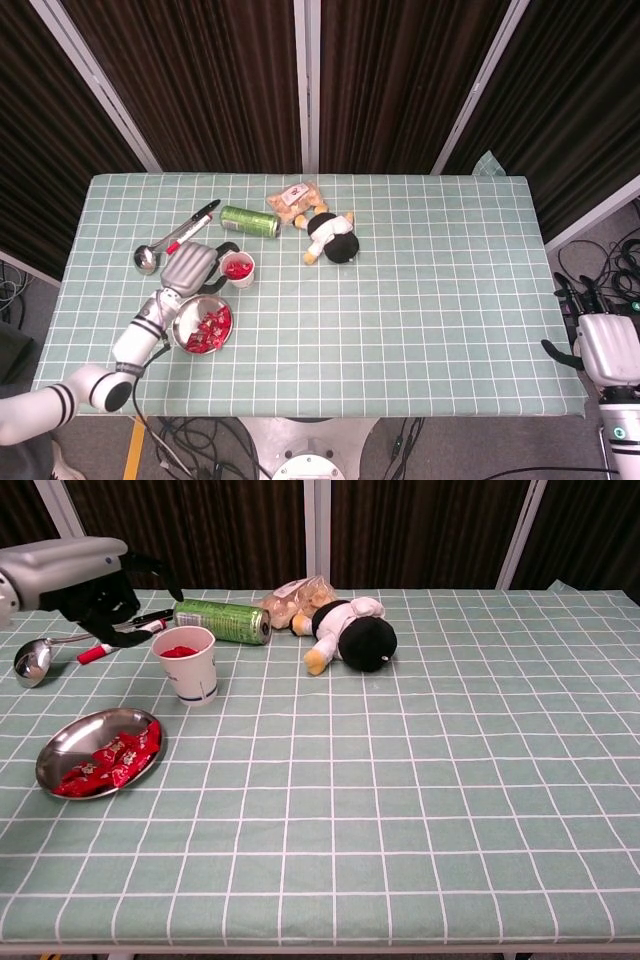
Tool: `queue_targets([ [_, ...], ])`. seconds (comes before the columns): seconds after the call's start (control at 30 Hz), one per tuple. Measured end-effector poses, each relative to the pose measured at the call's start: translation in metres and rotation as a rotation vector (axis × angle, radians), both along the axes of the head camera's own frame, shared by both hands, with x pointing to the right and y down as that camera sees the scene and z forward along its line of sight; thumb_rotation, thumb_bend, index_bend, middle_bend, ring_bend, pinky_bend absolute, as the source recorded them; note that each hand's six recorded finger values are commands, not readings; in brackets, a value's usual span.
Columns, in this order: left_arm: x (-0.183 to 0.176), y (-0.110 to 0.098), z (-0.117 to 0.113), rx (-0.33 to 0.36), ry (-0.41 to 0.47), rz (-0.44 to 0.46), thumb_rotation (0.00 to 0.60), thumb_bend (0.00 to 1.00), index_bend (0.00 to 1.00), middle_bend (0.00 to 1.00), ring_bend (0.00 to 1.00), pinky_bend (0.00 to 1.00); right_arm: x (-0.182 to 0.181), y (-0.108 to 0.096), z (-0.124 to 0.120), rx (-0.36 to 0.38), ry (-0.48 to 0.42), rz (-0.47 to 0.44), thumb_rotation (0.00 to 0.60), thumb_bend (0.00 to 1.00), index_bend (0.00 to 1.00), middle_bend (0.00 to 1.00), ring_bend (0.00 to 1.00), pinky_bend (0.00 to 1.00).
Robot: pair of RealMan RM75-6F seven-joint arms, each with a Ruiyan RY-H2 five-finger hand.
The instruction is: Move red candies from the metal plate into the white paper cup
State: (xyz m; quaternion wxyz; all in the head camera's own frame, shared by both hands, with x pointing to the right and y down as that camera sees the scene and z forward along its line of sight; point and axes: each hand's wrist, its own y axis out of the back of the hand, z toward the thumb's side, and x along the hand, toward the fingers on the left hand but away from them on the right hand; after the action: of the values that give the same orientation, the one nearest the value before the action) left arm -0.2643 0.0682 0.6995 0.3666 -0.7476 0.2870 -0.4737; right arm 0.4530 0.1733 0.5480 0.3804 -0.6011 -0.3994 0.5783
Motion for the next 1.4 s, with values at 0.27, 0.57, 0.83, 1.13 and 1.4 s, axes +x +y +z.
queue_targets([
  [0.27, -0.042, 0.047, -0.016, 0.013, -0.010, -0.047, 0.600, 0.32, 0.36, 0.94, 0.87, 1.00, -0.007, -0.002, 0.004, -0.005, -0.014, -0.026, 0.600, 0.09, 0.04, 0.28, 0.07, 0.27],
  [0.57, -0.034, 0.094, 0.010, -0.119, -0.031, 0.070, 0.600, 0.29, 0.45, 0.94, 0.87, 1.00, -0.010, -0.001, 0.004, -0.006, -0.017, -0.032, 0.600, 0.09, 0.04, 0.28, 0.07, 0.27],
  [0.83, -0.012, 0.101, 0.027, -0.163, -0.042, 0.162, 0.600, 0.31, 0.46, 0.94, 0.87, 1.00, -0.007, 0.000, 0.002, -0.004, -0.005, -0.016, 0.600, 0.09, 0.04, 0.28, 0.07, 0.27],
  [1.13, -0.008, 0.103, 0.034, -0.196, -0.073, 0.202, 0.600, 0.31, 0.53, 0.94, 0.87, 1.00, -0.005, 0.000, 0.002, -0.005, 0.000, -0.007, 0.600, 0.09, 0.04, 0.28, 0.07, 0.27],
  [1.4, -0.015, 0.101, 0.039, -0.221, -0.101, 0.182, 0.600, 0.31, 0.52, 0.94, 0.87, 1.00, -0.005, 0.000, 0.002, -0.005, 0.000, -0.007, 0.600, 0.09, 0.04, 0.28, 0.07, 0.27],
])
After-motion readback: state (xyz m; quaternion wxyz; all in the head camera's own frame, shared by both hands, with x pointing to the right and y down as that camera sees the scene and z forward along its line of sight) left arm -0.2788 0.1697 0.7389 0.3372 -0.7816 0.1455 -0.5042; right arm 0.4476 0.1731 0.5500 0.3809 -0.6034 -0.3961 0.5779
